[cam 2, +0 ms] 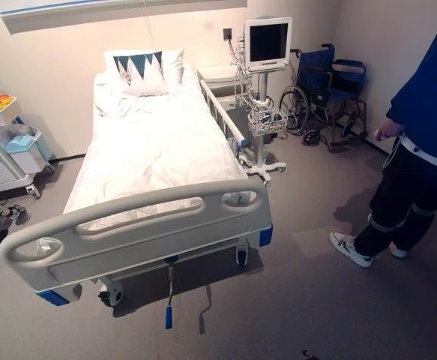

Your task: Raise the hospital bed

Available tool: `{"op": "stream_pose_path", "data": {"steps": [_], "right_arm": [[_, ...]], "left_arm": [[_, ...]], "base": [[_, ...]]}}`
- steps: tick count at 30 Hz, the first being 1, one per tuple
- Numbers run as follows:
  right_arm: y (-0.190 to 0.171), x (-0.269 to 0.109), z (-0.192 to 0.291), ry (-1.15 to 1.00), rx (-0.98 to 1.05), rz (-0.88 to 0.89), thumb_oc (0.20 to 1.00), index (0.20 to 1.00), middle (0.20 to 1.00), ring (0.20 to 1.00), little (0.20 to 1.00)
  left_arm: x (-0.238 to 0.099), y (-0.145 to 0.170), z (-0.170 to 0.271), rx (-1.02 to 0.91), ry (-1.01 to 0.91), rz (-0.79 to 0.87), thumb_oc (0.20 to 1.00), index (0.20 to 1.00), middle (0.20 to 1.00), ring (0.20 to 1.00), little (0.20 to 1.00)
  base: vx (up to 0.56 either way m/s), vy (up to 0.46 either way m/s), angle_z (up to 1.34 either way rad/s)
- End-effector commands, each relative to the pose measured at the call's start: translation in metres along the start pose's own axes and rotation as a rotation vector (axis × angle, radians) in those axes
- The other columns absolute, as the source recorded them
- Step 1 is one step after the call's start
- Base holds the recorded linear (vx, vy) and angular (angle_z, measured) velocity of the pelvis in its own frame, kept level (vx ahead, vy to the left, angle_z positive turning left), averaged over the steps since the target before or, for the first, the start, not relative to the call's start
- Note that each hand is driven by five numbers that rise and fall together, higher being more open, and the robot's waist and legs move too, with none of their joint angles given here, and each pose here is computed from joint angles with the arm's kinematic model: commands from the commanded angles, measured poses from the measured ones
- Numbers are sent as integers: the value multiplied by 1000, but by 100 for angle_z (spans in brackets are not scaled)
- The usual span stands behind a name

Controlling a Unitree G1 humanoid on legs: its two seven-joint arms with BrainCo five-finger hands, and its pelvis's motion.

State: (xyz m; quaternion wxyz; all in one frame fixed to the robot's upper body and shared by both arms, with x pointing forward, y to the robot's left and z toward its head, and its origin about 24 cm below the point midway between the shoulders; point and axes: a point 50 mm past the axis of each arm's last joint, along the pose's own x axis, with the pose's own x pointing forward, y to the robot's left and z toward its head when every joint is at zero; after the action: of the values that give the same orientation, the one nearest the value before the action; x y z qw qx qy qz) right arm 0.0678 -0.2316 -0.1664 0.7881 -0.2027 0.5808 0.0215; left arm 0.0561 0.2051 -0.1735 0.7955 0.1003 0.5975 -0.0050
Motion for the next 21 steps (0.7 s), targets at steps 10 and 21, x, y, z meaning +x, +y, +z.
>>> {"op": "stream_pose_path", "data": {"steps": [10,21], "right_arm": [[2,3,13,10,-17,4,1000,1000,1000,1000,1000],[-2,3,13,11,4,-9,1000,1000,1000,1000,1000]], "left_arm": [[3,-8,12,70,14,2,1000,1000,1000,1000,1000],[3,-6,12,28,12,19,1000,1000,1000,1000,1000]], "base": [[0,0,0],[0,0,0]]}}
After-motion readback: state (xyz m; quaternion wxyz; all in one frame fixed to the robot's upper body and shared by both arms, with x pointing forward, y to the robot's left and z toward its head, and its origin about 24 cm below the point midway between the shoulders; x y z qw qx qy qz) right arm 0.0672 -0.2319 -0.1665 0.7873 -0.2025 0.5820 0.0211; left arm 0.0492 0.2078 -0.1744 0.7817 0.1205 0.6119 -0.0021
